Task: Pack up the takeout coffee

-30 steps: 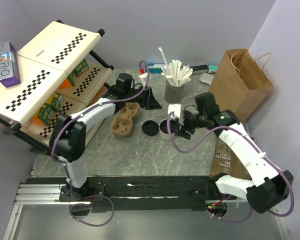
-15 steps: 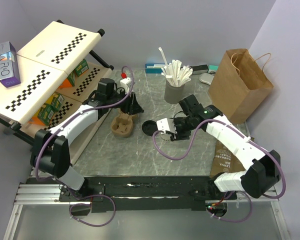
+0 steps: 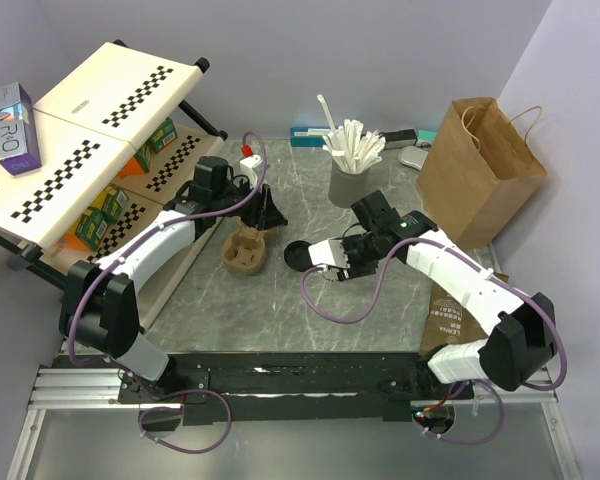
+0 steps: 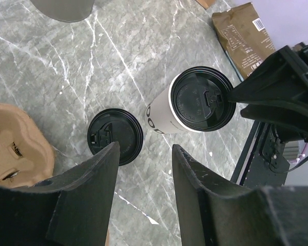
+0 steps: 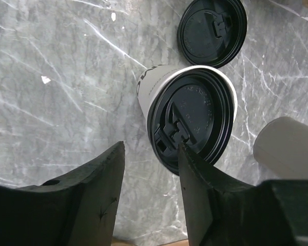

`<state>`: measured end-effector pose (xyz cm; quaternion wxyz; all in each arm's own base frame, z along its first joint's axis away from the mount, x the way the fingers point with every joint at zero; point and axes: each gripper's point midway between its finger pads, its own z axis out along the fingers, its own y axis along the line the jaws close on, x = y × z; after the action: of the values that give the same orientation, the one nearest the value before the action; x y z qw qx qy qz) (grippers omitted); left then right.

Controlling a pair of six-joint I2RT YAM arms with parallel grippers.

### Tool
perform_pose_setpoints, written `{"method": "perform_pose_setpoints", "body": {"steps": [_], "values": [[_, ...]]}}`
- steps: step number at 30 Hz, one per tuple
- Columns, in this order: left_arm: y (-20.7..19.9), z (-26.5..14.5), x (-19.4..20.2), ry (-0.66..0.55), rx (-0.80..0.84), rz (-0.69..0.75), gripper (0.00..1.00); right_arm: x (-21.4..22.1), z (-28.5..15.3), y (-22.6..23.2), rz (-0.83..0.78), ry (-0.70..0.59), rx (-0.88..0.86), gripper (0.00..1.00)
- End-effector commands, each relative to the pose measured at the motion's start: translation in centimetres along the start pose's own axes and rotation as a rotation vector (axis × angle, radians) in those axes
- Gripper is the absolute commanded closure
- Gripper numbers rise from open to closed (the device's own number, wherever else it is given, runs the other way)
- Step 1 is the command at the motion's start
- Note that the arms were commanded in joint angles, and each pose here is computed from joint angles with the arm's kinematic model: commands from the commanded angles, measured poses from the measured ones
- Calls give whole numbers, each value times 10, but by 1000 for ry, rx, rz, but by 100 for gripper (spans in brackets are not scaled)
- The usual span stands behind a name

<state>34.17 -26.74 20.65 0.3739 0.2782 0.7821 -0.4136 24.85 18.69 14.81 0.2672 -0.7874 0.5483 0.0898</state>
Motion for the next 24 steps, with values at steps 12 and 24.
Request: {"method": "perform_pose_setpoints", "body": {"steps": [12,24], "values": [[-6,1,-10,-27,45,23,49,1,14,1,-69,20,-25,59],[-6,4,-8,-22,55,15,49,0,15,0,-53,35,-43,83]]}}
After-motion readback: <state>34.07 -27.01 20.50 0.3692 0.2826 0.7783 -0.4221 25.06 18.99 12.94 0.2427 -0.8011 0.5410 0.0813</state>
